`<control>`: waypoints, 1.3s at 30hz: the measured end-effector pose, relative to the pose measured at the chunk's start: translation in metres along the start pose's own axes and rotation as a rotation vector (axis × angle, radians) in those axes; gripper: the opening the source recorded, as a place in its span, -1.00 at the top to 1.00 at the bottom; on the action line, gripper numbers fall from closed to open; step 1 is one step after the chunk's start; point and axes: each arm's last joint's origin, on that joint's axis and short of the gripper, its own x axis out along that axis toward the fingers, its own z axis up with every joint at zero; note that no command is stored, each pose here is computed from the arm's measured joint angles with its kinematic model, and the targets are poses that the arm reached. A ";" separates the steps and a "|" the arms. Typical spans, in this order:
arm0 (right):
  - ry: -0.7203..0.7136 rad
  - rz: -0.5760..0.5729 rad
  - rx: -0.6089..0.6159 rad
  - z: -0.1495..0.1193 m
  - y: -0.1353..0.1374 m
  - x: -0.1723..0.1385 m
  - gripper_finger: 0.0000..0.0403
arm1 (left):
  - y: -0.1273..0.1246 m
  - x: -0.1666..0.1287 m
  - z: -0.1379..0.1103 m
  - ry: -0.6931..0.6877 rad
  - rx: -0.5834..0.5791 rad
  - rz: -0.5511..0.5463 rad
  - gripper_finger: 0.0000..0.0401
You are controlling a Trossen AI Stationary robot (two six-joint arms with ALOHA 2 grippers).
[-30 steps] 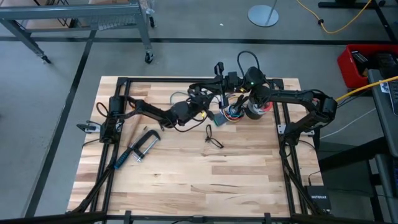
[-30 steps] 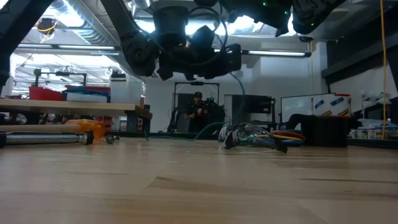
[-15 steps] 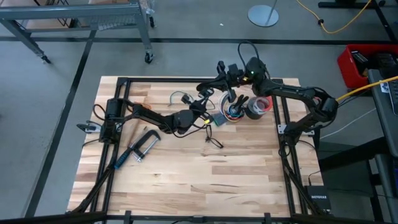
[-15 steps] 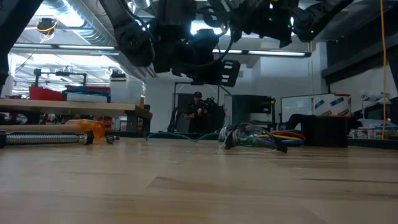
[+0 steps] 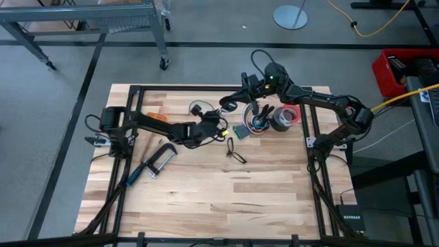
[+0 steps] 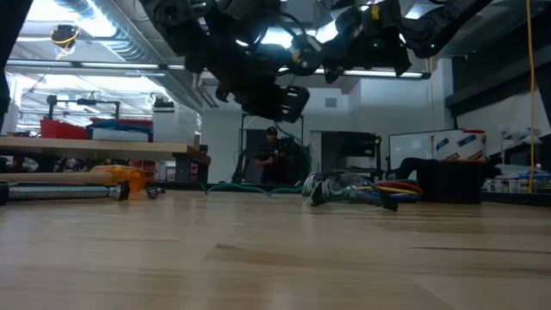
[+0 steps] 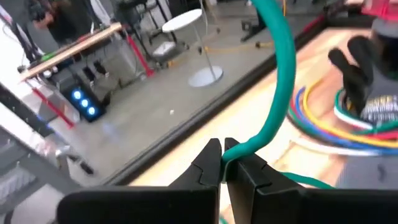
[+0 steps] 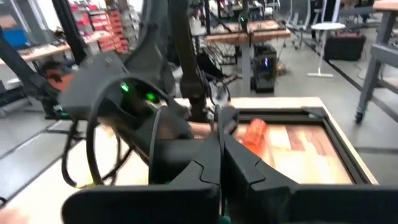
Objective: Coil cords
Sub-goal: Coil the green wire on the black spool
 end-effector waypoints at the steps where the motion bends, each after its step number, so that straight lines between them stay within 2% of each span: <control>1: 0.011 -0.009 -0.001 -0.001 0.000 0.000 0.99 | 0.002 -0.003 -0.001 0.018 0.008 -0.002 0.99; 6: 0.081 -0.071 -0.002 -0.010 -0.001 0.000 0.99 | 0.007 -0.016 -0.002 0.077 0.011 -0.021 0.99; 13: 0.144 -0.174 -0.026 -0.016 -0.004 -0.001 0.99 | 0.006 -0.023 -0.004 0.124 0.013 -0.105 0.99; 17: 0.118 -0.186 -0.052 -0.012 -0.004 -0.001 0.99 | 0.006 -0.023 -0.005 0.153 -0.009 -0.171 0.99; 23: 0.029 -0.140 -0.116 -0.001 0.007 0.012 0.99 | 0.007 -0.018 -0.004 0.169 -0.031 -0.239 0.99; 26: 0.004 -0.162 -0.150 0.003 0.013 0.020 0.99 | 0.006 -0.017 -0.003 0.171 -0.048 -0.282 0.99; 31: 0.022 -0.256 -0.182 0.002 0.015 0.024 0.99 | 0.004 -0.020 -0.004 0.179 -0.052 -0.292 0.99; 39: 0.128 -0.338 -0.198 -0.007 0.012 0.022 0.99 | 0.005 -0.027 -0.005 0.204 -0.035 -0.297 0.99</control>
